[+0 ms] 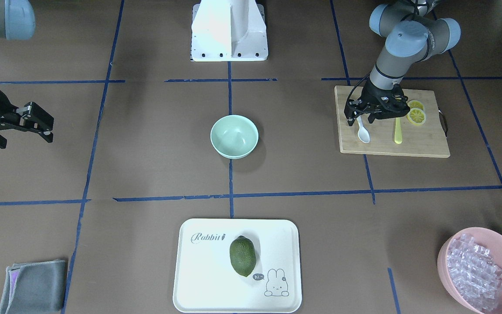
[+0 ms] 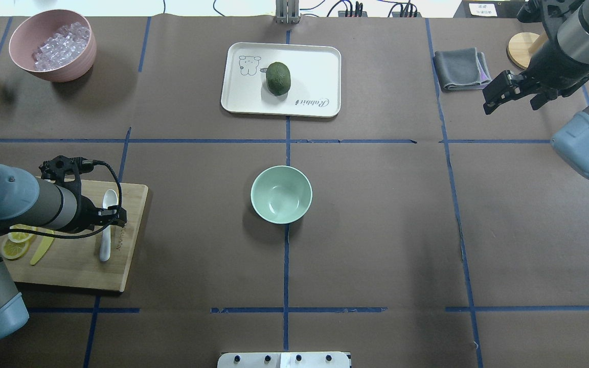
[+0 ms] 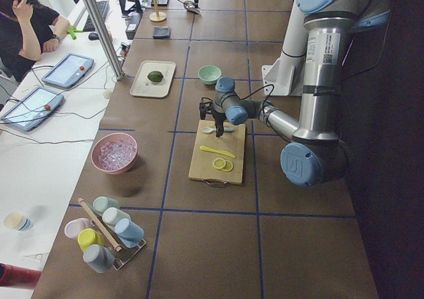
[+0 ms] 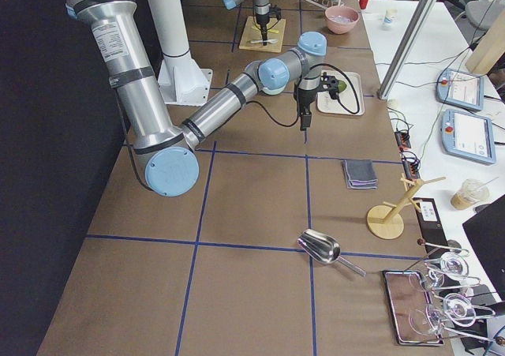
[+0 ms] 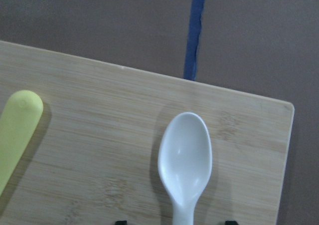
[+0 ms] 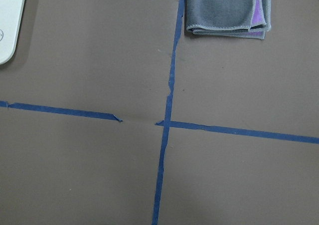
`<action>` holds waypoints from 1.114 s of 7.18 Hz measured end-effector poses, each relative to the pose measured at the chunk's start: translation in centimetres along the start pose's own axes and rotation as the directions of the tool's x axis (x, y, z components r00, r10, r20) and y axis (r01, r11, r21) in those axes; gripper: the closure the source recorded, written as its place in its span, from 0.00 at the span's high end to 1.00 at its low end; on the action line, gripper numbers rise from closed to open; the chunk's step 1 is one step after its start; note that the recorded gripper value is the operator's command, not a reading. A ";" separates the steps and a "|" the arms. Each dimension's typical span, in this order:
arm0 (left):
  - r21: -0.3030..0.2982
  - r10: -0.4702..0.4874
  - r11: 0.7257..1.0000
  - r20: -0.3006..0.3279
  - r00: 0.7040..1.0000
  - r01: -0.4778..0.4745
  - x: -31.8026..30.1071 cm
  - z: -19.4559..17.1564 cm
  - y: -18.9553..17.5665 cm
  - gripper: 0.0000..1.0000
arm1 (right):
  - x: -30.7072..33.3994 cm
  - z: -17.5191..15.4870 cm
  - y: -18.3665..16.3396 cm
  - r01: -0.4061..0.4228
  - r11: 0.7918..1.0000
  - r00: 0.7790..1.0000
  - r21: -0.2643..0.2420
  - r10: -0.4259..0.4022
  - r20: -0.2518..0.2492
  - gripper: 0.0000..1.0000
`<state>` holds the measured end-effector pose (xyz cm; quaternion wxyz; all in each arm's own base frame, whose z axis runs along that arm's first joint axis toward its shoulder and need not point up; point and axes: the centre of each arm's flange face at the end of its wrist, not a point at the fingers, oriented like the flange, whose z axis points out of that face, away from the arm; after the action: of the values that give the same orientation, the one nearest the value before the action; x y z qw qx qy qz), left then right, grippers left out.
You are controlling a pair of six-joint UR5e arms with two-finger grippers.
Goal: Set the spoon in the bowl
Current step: 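Lower the left gripper and close it on the white spoon handle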
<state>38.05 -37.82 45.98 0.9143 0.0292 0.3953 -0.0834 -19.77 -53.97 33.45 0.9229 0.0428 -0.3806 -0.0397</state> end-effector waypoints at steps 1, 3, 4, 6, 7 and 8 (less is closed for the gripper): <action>0.000 0.001 1.000 -0.005 1.000 -0.001 0.2 -0.3 0.1 0.68 | 0.0 0.0 0.0 0.001 1.000 1.000 0.000 -0.001 0.000 1.00; -0.014 0.004 1.000 -0.018 1.000 -0.004 0.4 -0.8 0.3 0.67 | 0.0 0.0 0.0 0.000 1.000 1.000 -0.001 0.000 0.000 1.00; -0.019 0.004 1.000 -0.019 1.000 -0.004 0.3 -0.8 0.4 0.65 | 0.1 0.1 0.0 -0.001 1.000 1.000 -0.002 0.001 0.000 1.00; -0.022 0.002 1.000 -0.015 1.000 -0.003 0.0 -0.7 0.5 0.60 | 0.1 0.2 0.0 -0.002 1.000 1.000 -0.004 0.002 -0.002 1.00; -0.023 0.002 1.000 -0.013 1.000 -0.002 0.0 -0.7 0.5 0.57 | 0.2 0.2 0.0 -0.002 1.000 1.000 -0.004 0.002 -0.002 1.00; -0.024 0.001 1.000 -0.011 1.000 -0.001 -0.1 -0.6 0.5 0.46 | 0.1 0.2 -0.1 -0.001 1.000 1.000 -0.003 0.001 -0.002 1.00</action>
<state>37.60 -37.22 45.64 0.9125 0.0189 0.4011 -0.0781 -19.82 -54.07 33.66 0.9234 0.0411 -0.3796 -0.0398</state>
